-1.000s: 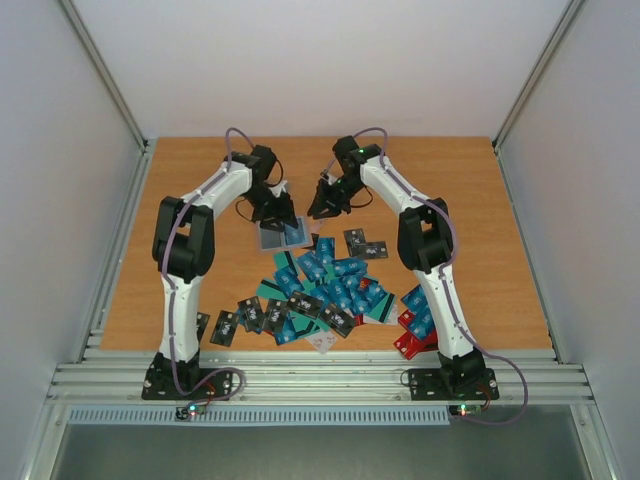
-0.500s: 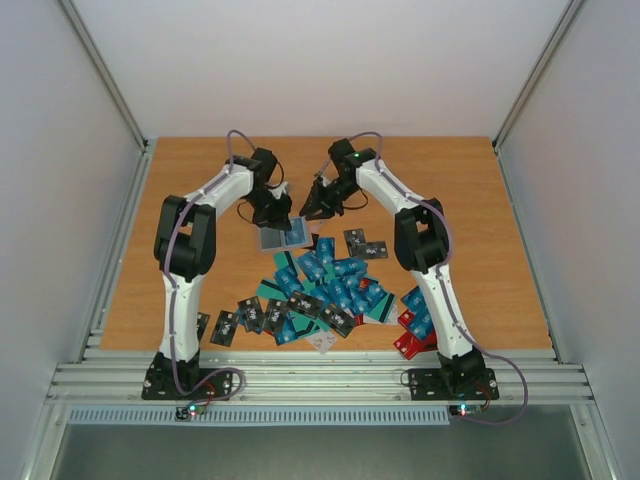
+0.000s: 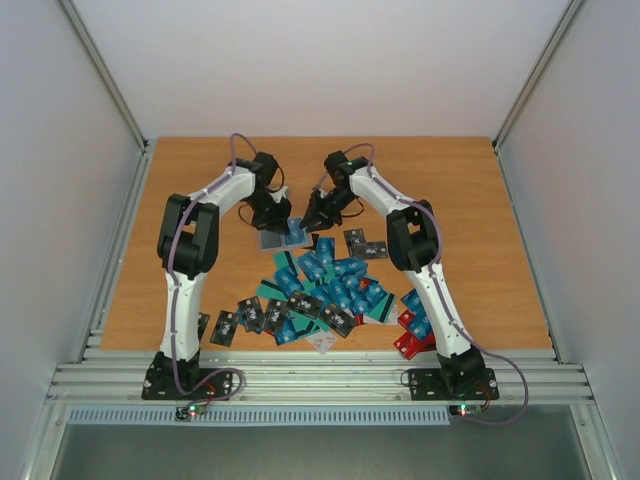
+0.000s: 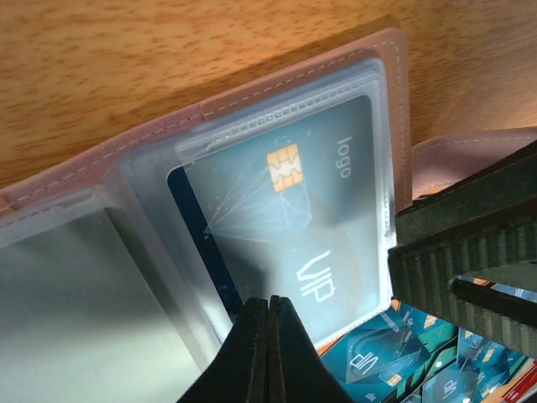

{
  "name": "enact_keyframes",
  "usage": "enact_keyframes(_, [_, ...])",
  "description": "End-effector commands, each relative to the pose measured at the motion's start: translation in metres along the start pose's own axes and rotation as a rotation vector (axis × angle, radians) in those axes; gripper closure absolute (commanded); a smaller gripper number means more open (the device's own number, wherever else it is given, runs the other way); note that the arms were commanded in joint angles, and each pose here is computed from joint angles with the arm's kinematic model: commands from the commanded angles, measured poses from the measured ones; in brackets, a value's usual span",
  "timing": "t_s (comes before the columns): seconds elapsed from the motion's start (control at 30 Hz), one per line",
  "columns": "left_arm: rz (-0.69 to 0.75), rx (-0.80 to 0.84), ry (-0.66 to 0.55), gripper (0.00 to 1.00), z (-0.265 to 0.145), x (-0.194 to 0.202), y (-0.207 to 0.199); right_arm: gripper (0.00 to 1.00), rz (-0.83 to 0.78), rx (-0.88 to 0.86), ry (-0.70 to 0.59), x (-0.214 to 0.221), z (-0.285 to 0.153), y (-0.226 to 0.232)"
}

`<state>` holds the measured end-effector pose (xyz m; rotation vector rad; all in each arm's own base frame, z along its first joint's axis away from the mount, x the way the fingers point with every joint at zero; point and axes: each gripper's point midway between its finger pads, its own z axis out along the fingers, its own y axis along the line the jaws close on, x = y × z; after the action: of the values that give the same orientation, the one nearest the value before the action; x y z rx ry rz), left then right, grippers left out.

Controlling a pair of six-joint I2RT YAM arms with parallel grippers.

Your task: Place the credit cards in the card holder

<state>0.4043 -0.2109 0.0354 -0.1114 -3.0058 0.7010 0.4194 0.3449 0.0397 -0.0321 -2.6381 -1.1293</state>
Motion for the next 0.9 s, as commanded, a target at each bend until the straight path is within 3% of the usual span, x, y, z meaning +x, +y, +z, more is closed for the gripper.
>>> enact_keyframes(0.0, [0.006, -0.017, 0.02, 1.0, 0.015, -0.002, 0.012, 0.77, -0.012, 0.014, 0.01, 0.001, 0.004, 0.0])
enact_keyframes(0.87, [-0.004, 0.012, 0.043, 1.0, 0.028, 0.002, 0.013, 0.76, -0.085, 0.022, 0.029, 0.013, 0.009, 0.013])
